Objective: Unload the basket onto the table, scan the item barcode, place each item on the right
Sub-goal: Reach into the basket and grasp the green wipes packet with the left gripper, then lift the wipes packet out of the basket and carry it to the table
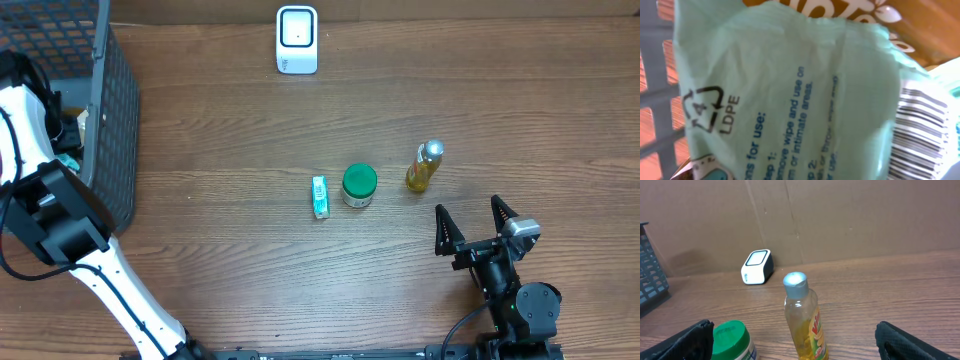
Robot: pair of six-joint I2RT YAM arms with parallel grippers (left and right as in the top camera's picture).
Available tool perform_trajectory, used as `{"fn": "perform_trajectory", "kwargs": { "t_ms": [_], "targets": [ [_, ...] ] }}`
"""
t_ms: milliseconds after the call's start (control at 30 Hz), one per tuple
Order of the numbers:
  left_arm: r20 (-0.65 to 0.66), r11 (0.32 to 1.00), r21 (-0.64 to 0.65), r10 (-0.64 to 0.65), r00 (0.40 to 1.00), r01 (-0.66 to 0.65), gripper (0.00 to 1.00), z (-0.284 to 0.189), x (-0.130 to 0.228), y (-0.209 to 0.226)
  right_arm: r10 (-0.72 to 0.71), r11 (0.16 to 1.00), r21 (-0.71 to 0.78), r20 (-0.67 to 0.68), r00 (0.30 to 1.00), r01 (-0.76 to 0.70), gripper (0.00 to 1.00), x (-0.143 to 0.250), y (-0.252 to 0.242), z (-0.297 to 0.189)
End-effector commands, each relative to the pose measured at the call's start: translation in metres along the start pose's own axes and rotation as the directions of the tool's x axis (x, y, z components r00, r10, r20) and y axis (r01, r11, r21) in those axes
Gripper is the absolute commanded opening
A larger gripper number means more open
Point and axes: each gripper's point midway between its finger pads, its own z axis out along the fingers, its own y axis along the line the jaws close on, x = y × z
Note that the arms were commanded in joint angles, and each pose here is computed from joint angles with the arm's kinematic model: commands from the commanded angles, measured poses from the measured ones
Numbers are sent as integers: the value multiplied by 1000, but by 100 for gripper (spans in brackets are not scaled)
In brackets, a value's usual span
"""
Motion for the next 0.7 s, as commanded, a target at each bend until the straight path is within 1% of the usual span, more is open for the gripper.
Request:
{"fn": "perform_trajectory", "kwargs": {
  "t_ms": [0, 100, 133, 200, 267, 367, 433, 600, 667],
  "targets": [
    [158, 989, 53, -142, 977, 135, 19, -60, -34, -4, -1, 1000, 3, 4, 1000, 1, 100, 2, -1, 0],
    [298, 972, 69, -235, 925, 224, 18, -130, -48, 11, 0, 1000, 3, 4, 1000, 0, 100, 2, -1, 0],
    [363, 961, 86, -276, 890, 263, 18, -165, -50, 18, 0, 1000, 3, 4, 1000, 0, 100, 2, -1, 0],
    [430, 943, 122, -332, 840, 311, 18, -208, -45, 26, 0, 1000, 3, 4, 1000, 0, 100, 2, -1, 0],
    [468, 920, 187, -391, 792, 344, 18, -243, -37, 27, 0, 1000, 3, 4, 1000, 0, 100, 2, -1, 0],
    [487, 890, 324, -448, 749, 321, 17, -292, -18, 13, 0, 1000, 3, 4, 1000, 0, 100, 2, -1, 0],
    [484, 857, 409, -495, 722, 313, 16, -322, -1, 5, 0, 1000, 3, 4, 1000, 0, 100, 2, -1, 0],
    [534, 838, 501, -495, 686, 215, 16, -383, 31, -15, 0, 1000, 3, 4, 1000, 0, 100, 2, -1, 0],
    [536, 843, 505, -474, 699, 185, 16, -393, 44, -27, 0, 1000, 3, 4, 1000, 0, 100, 2, -1, 0]
  ]
}}
